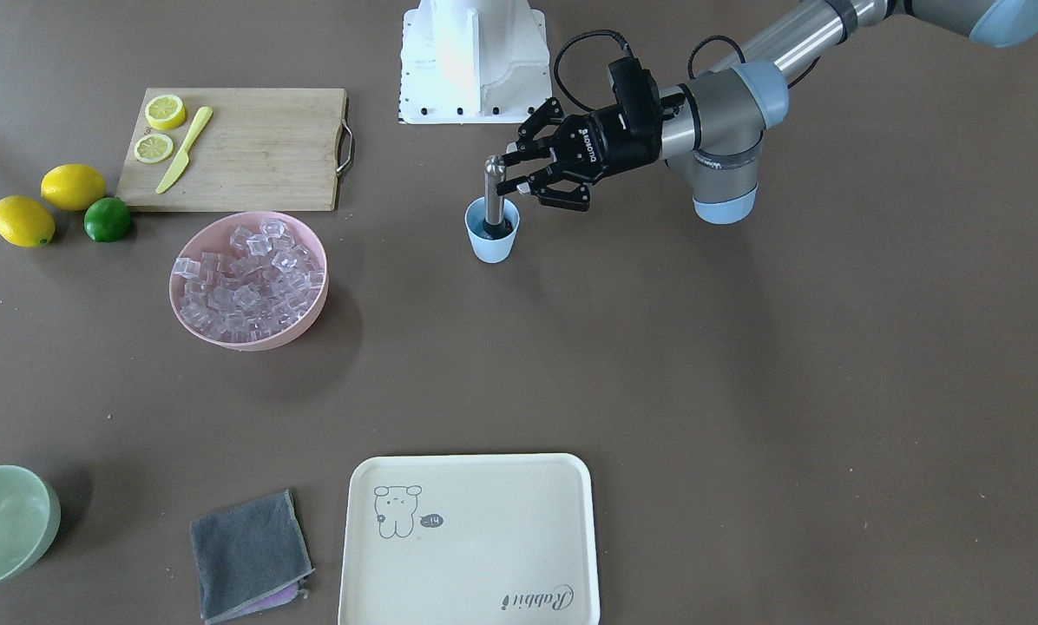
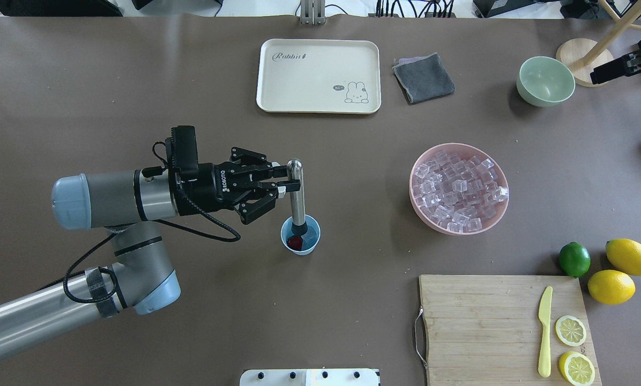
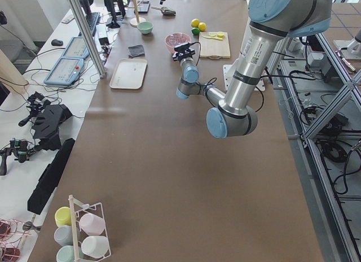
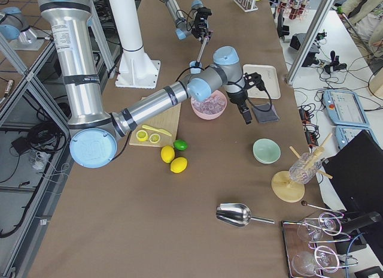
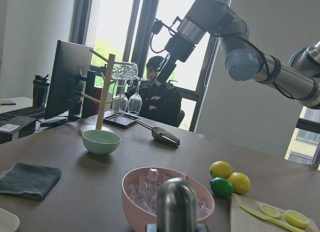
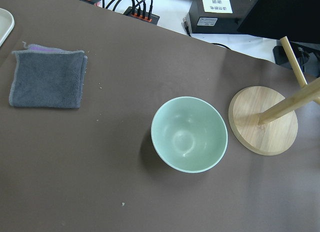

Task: Mash ice and strawberries in cup
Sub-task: 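Press the rod down and up on the ice and strawberry with the left gripper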

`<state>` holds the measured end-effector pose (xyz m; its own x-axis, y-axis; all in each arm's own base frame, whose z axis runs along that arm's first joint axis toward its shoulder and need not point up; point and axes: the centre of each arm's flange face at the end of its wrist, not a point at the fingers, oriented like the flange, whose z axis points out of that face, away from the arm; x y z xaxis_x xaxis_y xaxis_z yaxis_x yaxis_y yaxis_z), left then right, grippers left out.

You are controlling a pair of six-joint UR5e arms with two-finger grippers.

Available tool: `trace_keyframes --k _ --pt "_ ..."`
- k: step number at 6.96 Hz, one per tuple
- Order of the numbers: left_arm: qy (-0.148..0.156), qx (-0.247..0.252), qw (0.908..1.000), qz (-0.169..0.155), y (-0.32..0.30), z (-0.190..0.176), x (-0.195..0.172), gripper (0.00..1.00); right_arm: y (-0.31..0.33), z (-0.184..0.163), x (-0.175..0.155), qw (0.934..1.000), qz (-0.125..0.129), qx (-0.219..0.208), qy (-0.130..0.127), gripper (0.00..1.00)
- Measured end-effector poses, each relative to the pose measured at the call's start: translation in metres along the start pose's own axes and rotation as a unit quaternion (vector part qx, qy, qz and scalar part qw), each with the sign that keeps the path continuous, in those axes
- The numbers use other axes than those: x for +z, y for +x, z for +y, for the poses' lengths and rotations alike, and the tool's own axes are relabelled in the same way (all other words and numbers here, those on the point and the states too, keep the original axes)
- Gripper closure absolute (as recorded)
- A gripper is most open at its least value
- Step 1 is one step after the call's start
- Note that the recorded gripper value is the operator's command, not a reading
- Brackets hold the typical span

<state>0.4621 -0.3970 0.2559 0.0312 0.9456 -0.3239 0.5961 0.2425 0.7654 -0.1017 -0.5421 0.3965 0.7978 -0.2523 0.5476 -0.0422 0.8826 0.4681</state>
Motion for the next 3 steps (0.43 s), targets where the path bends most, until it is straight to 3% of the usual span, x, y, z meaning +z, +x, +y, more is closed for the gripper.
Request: trace_keyframes --k 3 --pt "-0.008 0.0 1.0 -0.004 -0.0036 0.0077 0.0014 1.0 -0.0003 -0.0008 -0.0003 1.0 0.001 0.0 0.001 0.0"
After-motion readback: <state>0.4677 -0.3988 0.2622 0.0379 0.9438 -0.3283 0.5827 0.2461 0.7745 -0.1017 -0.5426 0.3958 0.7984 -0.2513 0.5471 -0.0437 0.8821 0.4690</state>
